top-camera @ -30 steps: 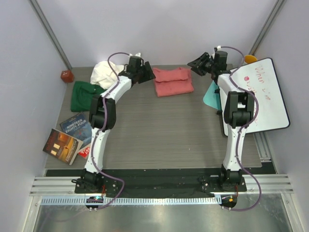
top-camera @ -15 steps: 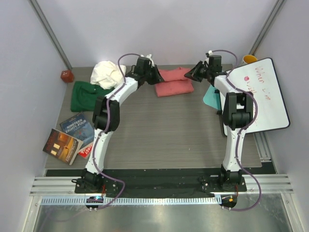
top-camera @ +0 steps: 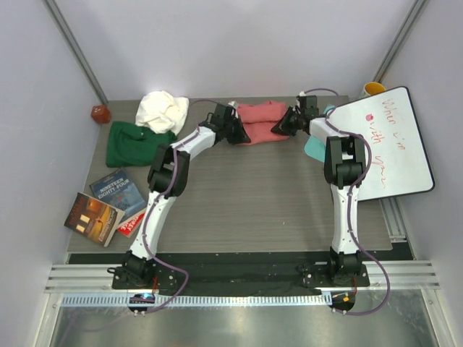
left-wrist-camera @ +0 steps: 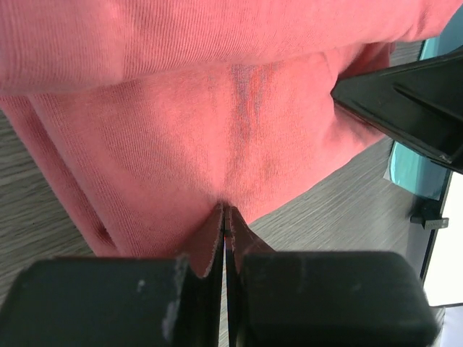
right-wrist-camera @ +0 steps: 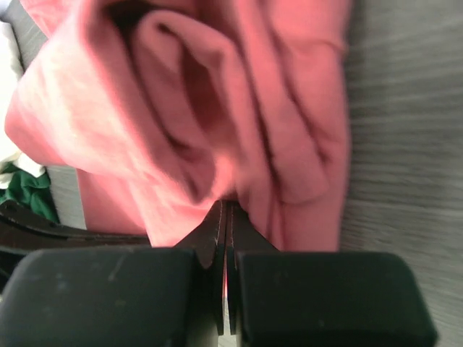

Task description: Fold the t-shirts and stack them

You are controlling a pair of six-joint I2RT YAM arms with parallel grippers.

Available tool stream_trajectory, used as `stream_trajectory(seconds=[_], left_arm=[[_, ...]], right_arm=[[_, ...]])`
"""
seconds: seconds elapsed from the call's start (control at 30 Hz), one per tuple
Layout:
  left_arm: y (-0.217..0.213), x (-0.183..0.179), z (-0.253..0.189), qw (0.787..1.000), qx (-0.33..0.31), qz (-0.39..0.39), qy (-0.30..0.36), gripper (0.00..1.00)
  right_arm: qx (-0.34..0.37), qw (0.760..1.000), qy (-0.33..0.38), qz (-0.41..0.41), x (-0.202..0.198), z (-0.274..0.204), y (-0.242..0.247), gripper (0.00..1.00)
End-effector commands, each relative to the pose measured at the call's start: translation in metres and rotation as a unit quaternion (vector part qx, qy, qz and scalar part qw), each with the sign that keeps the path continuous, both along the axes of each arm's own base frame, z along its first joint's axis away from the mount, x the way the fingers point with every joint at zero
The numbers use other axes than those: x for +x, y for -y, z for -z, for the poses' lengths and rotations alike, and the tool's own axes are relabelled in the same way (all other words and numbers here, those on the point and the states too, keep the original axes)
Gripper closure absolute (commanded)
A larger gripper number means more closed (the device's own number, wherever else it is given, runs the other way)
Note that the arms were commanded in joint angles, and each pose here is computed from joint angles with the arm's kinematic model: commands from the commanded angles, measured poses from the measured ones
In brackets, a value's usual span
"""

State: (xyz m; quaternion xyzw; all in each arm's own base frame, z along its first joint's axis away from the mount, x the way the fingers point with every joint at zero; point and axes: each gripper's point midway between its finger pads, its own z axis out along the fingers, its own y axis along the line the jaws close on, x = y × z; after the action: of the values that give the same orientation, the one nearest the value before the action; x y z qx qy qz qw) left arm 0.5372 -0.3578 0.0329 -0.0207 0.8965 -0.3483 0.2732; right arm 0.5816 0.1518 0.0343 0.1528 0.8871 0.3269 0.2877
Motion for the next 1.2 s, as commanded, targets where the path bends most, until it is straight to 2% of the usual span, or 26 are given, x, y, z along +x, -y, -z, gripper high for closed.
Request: stream_trajectory(seconds=[0.0, 0.2, 0.23, 0.27, 0.33, 0.37, 0.53, 0.8, 0.93, 1.07, 1.17], left_arm=[[-0.021, -0.005, 0.014, 0.998, 0.048, -0.023, -0.016, 1.00], [-0.040, -0.042, 0.023, 0.994, 0.087, 0.000, -0.058, 1.00], [-0.048, -0.058, 0.037, 0.992, 0.099, 0.003, -0.080, 1.00], [-0.049, -0.064, 0.024, 0.993, 0.095, 0.007, -0.076, 1.00], [-0.058, -0.091, 0.037, 0.989, 0.105, 0.022, -0.104, 1.00], [-0.060, -0.098, 0.026, 0.989, 0.104, 0.025, -0.099, 1.00], [-0.078, -0.156, 0.037, 0.979, 0.124, 0.051, -0.155, 1.00], [-0.095, -0.199, 0.020, 0.977, 0.132, 0.061, -0.155, 1.00], [-0.097, -0.199, -0.014, 0.984, 0.124, 0.062, -0.116, 1.00], [-0.090, -0.169, -0.070, 0.991, 0.118, 0.055, -0.044, 0.99], [-0.083, -0.145, -0.092, 0.991, 0.120, 0.051, -0.013, 1.00]], right_arm=[[-0.048, 0.999, -0.018, -0.015, -0.004, 0.018, -0.006, 0.99], [-0.082, 0.994, -0.065, -0.040, -0.043, 0.031, -0.013, 0.99], [-0.087, 0.992, -0.074, -0.048, -0.057, 0.032, -0.012, 0.99], [-0.092, 0.991, -0.080, -0.050, -0.064, 0.034, -0.012, 0.99], [-0.098, 0.988, -0.098, -0.062, -0.087, 0.038, -0.015, 0.99], [-0.098, 0.987, -0.104, -0.067, -0.096, 0.039, -0.015, 0.99], [-0.114, 0.976, -0.155, -0.104, -0.150, 0.055, -0.024, 0.99], [-0.143, 0.959, -0.190, -0.155, -0.217, 0.056, -0.046, 0.99], [-0.150, 0.953, -0.202, -0.168, -0.244, 0.054, -0.049, 0.99], [-0.147, 0.952, -0.213, -0.164, -0.265, 0.052, -0.047, 0.99], [-0.151, 0.950, -0.218, -0.165, -0.275, 0.053, -0.043, 0.99]])
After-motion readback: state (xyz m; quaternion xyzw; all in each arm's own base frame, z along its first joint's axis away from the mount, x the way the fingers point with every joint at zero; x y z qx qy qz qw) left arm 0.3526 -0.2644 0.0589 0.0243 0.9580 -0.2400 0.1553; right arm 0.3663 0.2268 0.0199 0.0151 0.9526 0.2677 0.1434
